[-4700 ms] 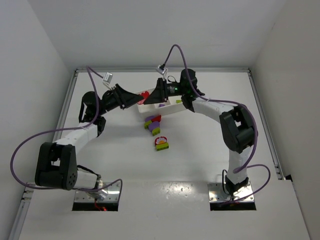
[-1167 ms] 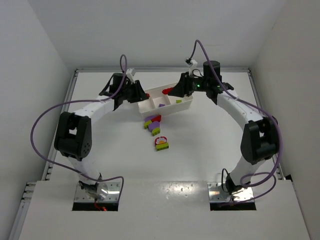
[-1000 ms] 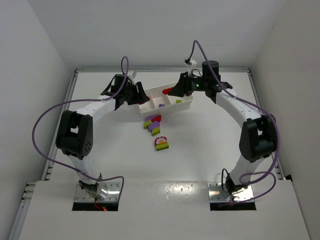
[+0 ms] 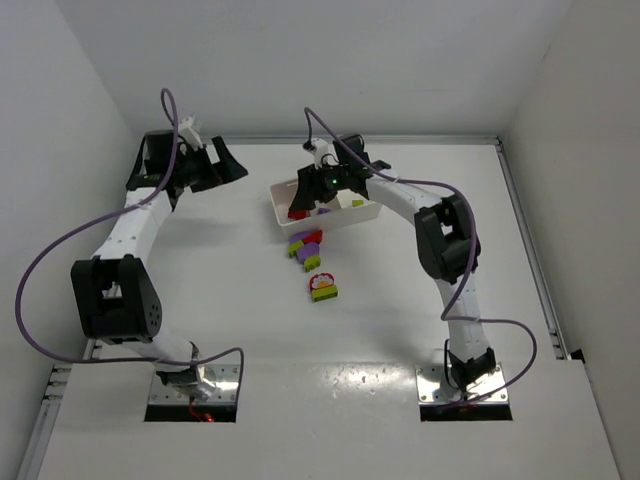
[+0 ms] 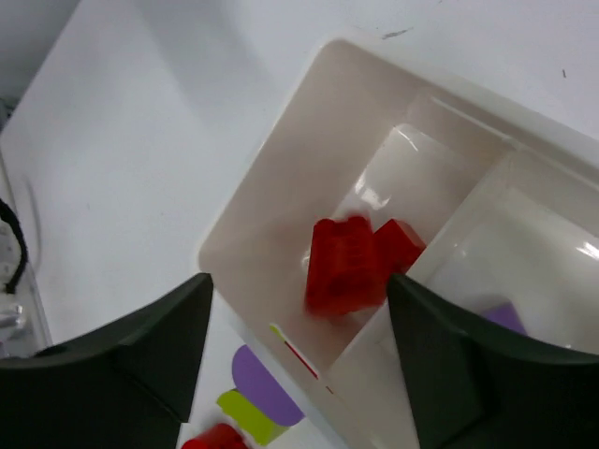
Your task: Sort the legos into containers by color
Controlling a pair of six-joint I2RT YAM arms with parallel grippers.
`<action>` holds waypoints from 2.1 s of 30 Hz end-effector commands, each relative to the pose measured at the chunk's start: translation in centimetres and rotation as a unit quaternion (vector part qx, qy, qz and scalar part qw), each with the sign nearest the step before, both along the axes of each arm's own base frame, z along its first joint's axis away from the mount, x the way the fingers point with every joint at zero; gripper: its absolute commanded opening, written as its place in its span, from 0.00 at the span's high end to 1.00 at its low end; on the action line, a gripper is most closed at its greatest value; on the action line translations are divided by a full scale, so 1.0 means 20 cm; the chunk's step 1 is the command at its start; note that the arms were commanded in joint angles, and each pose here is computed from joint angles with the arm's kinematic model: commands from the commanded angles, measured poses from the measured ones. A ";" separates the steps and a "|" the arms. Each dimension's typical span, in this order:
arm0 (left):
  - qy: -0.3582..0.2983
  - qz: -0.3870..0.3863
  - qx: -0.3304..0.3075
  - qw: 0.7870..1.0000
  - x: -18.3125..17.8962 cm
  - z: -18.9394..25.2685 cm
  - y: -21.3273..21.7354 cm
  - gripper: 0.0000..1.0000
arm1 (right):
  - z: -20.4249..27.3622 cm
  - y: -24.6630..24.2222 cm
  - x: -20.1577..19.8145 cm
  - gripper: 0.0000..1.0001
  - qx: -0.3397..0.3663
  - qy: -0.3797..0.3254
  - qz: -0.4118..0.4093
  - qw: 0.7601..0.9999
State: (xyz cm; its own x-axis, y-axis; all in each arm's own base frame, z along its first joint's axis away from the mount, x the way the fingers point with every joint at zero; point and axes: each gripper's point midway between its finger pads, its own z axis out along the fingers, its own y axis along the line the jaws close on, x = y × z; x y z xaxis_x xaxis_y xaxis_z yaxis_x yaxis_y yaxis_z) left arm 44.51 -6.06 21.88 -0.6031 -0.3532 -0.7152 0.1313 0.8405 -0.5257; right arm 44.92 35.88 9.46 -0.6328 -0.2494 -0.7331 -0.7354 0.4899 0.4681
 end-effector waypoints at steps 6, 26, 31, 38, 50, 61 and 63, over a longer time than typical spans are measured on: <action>-0.084 -0.157 0.078 0.981 -0.25 0.07 -0.28 0.04 | 0.35 0.03 0.00 0.14 0.016 -0.094 0.005 0.995; -0.111 -0.688 0.228 0.680 -1.06 -0.60 -1.17 0.09 | 0.32 -1.35 -0.67 0.13 -0.163 -0.060 -0.256 0.951; -0.094 -0.669 0.238 0.697 -1.03 -0.69 -1.26 0.08 | 0.31 -1.45 -0.73 0.13 -0.160 -0.037 -0.290 0.943; -0.100 -0.560 0.290 0.769 -0.90 -0.71 -1.29 0.08 | 0.32 -1.49 -0.77 0.13 -0.151 -0.029 -0.300 0.941; -0.066 -0.553 0.315 0.768 -0.94 -0.84 -1.21 0.07 | 0.32 -1.48 -0.72 0.13 -0.130 -0.008 -0.294 0.947; -0.043 -0.568 0.319 0.757 -1.01 -0.95 -1.15 0.19 | 0.31 -1.46 -0.69 0.13 -0.117 0.001 -0.295 0.948; -0.046 -0.567 0.319 0.758 -1.00 -0.96 -1.16 0.21 | 0.30 -1.45 -0.69 0.13 -0.115 0.006 -0.292 0.949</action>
State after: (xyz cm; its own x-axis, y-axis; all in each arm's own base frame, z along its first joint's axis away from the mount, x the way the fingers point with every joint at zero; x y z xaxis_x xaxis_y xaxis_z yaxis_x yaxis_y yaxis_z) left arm 24.19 -28.08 1.73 -0.2319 0.8117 -0.5361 0.9663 0.2557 -0.0308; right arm 29.68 6.53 13.74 -0.7550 -0.0289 -0.6551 -0.2893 0.9112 0.2931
